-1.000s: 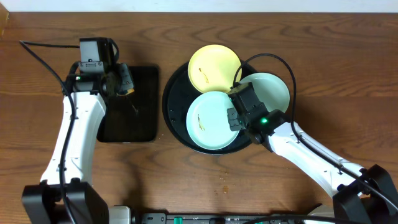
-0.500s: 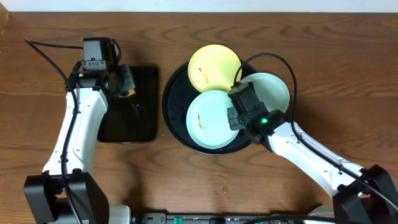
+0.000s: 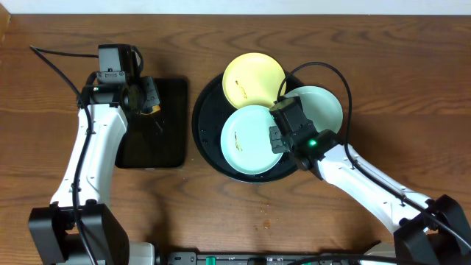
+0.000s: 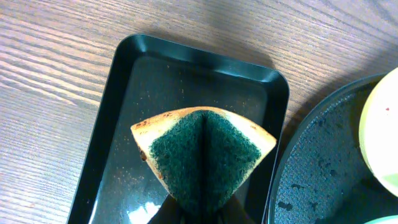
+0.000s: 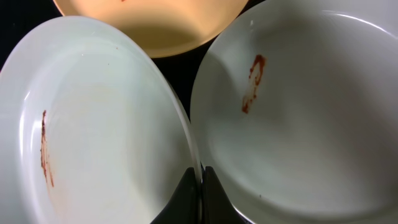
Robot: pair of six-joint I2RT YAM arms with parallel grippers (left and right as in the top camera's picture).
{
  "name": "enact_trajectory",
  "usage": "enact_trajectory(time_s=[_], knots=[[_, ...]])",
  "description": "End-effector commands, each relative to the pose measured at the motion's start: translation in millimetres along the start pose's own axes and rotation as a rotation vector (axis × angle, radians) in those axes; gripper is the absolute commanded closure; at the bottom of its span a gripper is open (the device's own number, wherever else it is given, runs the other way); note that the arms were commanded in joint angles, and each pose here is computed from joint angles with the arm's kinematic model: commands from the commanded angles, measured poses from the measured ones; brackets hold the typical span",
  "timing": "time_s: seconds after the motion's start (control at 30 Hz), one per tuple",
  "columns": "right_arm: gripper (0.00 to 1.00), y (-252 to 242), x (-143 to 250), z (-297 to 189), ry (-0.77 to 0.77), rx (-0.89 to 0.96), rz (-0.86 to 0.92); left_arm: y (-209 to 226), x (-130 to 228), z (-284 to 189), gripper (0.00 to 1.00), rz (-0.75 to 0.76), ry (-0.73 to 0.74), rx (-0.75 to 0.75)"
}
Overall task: Clean dirty plates on tray and stack at the side
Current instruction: 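Lift the sponge with the left gripper and carry it toward the plates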
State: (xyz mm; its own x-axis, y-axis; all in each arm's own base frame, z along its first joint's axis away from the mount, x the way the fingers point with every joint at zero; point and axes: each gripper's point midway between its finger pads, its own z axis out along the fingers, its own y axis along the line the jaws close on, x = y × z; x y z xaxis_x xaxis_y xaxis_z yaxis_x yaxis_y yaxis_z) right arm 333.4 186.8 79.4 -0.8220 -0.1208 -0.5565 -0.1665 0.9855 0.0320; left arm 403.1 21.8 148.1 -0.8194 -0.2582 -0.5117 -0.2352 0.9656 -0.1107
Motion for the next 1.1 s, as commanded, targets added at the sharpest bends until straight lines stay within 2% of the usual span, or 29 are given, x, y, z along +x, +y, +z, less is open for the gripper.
enact_trajectory(time_s=[0.0, 0.23, 0.4, 0.6, 0.77, 0.87, 1.0, 1.07], knots=[[0.99, 1, -7, -7, -0.03, 0.002, 0.019, 0, 3, 6, 0.92, 0.017, 0.015, 0.0], [0.99, 1, -7, -7, -0.03, 0.002, 0.019, 1, -1, 6, 0.93, 0.018, -0.001, -0.004], [0.99, 1, -7, -7, -0.03, 0.002, 0.019, 21, -10, 7, 0.93, -0.008, -0.045, -0.123], [0.99, 1, -7, -7, -0.03, 0.002, 0.019, 21, 7, 8, 0.92, -0.109, 0.019, -0.12], [0.99, 1, -6, -7, -0.027, 0.003, 0.019, 19, 0, 8, 0.93, -0.11, -0.009, -0.11], [0.99, 1, -6, -7, -0.026, 0.003, 0.044, 4, -1, 9, 0.93, -0.057, -0.001, -0.026], [0.99, 7, -3, -6, 0.0, -0.042, 0.111, -34, 5, 6, 0.92, 0.162, 0.022, 0.194], [0.99, 7, -2, -6, 0.008, -0.057, 0.123, -38, 5, 6, 0.93, 0.188, 0.02, 0.21]])
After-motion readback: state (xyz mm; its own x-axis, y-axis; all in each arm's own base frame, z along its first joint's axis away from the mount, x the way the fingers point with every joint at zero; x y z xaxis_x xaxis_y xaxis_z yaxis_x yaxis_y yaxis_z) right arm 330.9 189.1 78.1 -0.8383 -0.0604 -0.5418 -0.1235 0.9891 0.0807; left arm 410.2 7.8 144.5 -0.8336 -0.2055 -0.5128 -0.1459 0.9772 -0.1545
